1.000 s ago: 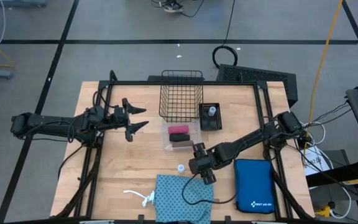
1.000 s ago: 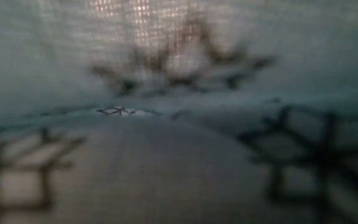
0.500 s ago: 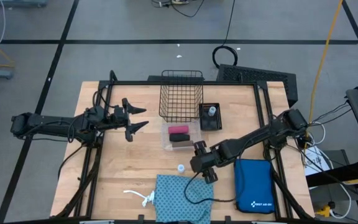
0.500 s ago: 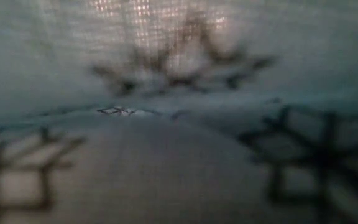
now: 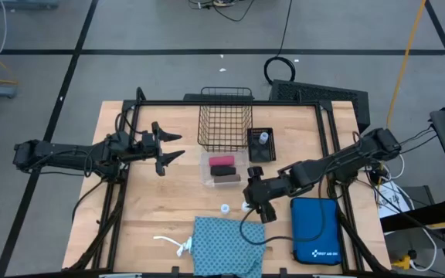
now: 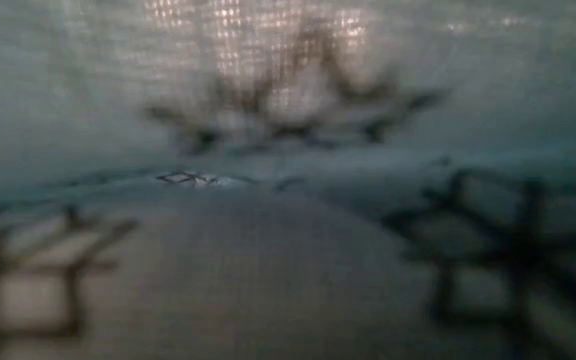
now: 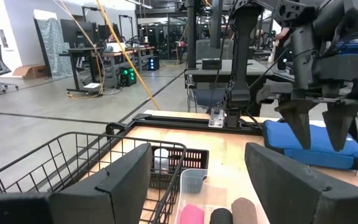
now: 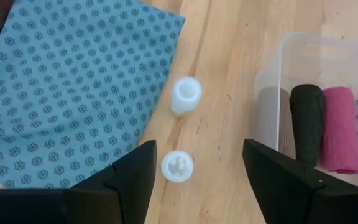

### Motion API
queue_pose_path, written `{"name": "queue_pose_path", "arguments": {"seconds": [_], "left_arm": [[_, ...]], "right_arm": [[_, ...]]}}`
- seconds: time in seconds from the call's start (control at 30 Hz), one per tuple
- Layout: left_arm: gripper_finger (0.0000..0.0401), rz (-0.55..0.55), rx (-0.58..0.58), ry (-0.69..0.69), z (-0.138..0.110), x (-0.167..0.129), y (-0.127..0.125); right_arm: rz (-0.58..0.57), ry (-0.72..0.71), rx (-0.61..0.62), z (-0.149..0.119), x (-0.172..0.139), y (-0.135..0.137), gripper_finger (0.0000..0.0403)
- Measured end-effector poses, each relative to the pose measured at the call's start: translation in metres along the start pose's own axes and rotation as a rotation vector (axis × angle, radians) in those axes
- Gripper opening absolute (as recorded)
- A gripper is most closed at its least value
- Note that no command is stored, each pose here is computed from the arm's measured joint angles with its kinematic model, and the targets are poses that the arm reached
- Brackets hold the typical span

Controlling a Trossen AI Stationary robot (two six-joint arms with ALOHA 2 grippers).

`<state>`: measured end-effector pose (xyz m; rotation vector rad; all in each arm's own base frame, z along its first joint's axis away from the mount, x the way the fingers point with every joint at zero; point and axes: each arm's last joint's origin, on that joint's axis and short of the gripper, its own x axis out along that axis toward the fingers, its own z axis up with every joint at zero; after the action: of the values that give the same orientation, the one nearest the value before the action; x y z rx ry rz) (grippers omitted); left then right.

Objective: Pick & Place Medicine items
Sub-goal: Put the right transparent medicine bottle into the black bin

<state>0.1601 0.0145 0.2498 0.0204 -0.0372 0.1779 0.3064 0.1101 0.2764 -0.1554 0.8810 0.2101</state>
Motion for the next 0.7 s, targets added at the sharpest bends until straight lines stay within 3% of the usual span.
{"name": "queue_pose_path", "arguments": {"seconds": [0.37,0.7], "left_arm": [[0.0269,0.000,0.000,0.000,0.000,0.000,0.000],[0.0269,0.000,0.000,0.000,0.000,0.000,0.000]], "right_arm": [[0.001,-0.037,-0.008,0.001,0.001,0.000,0.0228],[0.002,-0.017,0.009,-0.015,0.016,0.001,0.0228]]}}
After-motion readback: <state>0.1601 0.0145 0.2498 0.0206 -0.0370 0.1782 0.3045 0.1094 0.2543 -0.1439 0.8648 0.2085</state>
